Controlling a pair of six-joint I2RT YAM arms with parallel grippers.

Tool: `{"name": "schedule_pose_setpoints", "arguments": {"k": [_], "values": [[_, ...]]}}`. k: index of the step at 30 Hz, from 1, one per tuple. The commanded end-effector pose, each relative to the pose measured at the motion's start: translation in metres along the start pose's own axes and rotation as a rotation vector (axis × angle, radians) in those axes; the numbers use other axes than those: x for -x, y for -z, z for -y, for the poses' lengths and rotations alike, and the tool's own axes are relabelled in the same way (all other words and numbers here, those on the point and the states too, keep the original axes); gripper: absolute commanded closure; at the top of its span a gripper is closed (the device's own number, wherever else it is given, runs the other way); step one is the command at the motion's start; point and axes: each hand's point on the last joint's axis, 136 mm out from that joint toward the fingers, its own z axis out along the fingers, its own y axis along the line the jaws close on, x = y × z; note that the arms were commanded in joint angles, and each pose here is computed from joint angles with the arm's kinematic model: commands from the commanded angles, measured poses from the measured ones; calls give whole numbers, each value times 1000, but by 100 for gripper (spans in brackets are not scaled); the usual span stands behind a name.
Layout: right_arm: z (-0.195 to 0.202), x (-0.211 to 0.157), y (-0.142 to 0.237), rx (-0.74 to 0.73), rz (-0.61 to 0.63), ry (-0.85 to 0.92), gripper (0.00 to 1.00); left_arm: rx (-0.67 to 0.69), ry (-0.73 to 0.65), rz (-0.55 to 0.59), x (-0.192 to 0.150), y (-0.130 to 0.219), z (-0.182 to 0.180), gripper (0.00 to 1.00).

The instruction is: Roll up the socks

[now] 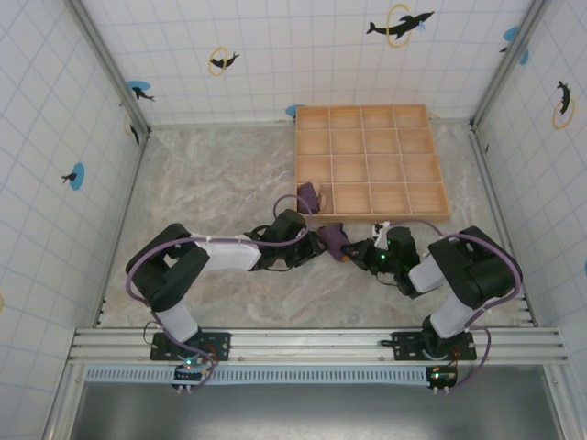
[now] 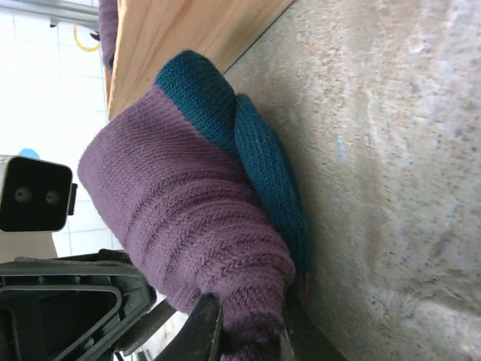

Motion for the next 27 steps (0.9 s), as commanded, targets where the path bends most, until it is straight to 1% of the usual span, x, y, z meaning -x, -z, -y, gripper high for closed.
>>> {"name": "schedule_pose_setpoints", "arguments": {"k": [1, 9, 13, 18, 23, 24, 25, 26, 27], "values": [[61, -30, 7, -240, -84, -197, 100, -66, -62, 47, 13, -6, 22, 44], [62, -29, 5, -254, -91, -209, 100, -92, -90, 83, 22, -21, 24, 45], [61, -30, 5, -245, -94, -216, 100, -135, -95, 101, 27, -27, 28, 43], [56, -28, 4, -220, -95, -224, 100, -153, -98, 131, 32, -33, 27, 43], [52, -28, 2, -201, -101, -230, 100, -155, -83, 129, 33, -44, 16, 44], [51, -28, 2, -195, -100, -233, 100, -155, -77, 125, 33, -47, 14, 45], [50, -28, 2, -188, -101, -234, 100, -157, -74, 122, 33, -49, 13, 49], [49, -28, 2, -185, -102, -235, 100, -163, -73, 116, 33, -51, 12, 54], [48, -28, 2, -182, -103, -231, 100, -171, -73, 108, 32, -52, 13, 62]]}}
